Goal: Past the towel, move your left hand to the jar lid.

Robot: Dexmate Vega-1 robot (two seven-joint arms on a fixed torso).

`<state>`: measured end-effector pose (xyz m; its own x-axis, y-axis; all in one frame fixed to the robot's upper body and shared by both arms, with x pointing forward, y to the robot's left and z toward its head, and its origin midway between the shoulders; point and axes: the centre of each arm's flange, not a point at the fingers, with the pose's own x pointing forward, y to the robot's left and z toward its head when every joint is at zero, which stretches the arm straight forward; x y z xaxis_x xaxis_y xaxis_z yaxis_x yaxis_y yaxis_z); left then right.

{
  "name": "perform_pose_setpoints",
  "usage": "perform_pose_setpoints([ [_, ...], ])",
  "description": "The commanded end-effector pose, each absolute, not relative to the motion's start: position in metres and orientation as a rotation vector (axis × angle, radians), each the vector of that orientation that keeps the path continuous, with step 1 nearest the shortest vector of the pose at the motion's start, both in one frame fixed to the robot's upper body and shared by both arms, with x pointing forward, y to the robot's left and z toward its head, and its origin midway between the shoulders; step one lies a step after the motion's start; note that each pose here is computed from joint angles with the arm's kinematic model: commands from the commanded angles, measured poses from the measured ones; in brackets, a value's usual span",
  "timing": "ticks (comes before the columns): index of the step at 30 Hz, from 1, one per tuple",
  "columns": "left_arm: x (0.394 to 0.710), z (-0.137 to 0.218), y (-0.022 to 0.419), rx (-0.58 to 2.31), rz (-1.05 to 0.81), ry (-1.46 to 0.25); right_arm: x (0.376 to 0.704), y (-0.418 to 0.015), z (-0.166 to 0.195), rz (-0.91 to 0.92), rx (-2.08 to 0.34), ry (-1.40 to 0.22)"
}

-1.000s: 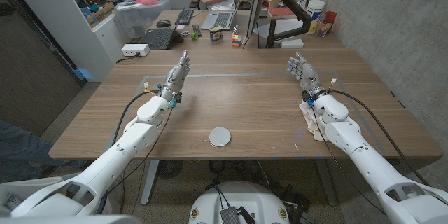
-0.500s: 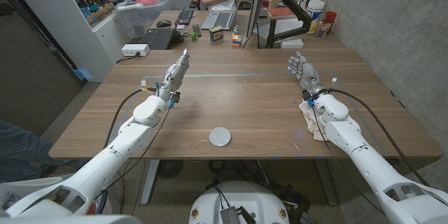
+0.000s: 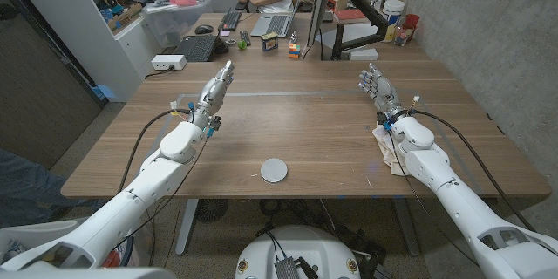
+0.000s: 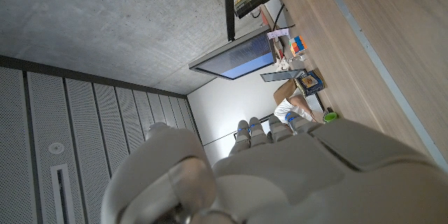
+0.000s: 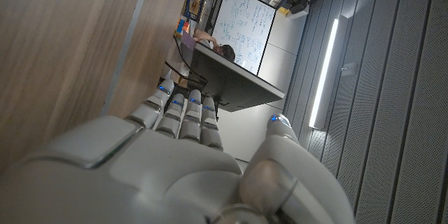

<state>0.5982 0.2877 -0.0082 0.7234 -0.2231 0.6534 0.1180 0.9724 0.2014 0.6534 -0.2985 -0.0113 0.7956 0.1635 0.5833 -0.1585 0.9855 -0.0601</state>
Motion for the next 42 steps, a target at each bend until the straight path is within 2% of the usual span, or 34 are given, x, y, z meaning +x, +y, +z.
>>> perform_pose_setpoints([
  [1, 0.584, -0.014, 0.289, 0.174, -0.171, -0.781, 0.656, -0.297, -0.010, 0.178, -0.019, -0.624],
  [30, 0.565, -0.018, 0.293, 0.241, -0.119, -0.844, 0.658, -0.296, -0.009, 0.185, -0.017, -0.639],
  [42, 0.550, -0.012, 0.287, 0.400, -0.067, -0.890, 0.662, -0.292, -0.006, 0.191, -0.015, -0.642],
])
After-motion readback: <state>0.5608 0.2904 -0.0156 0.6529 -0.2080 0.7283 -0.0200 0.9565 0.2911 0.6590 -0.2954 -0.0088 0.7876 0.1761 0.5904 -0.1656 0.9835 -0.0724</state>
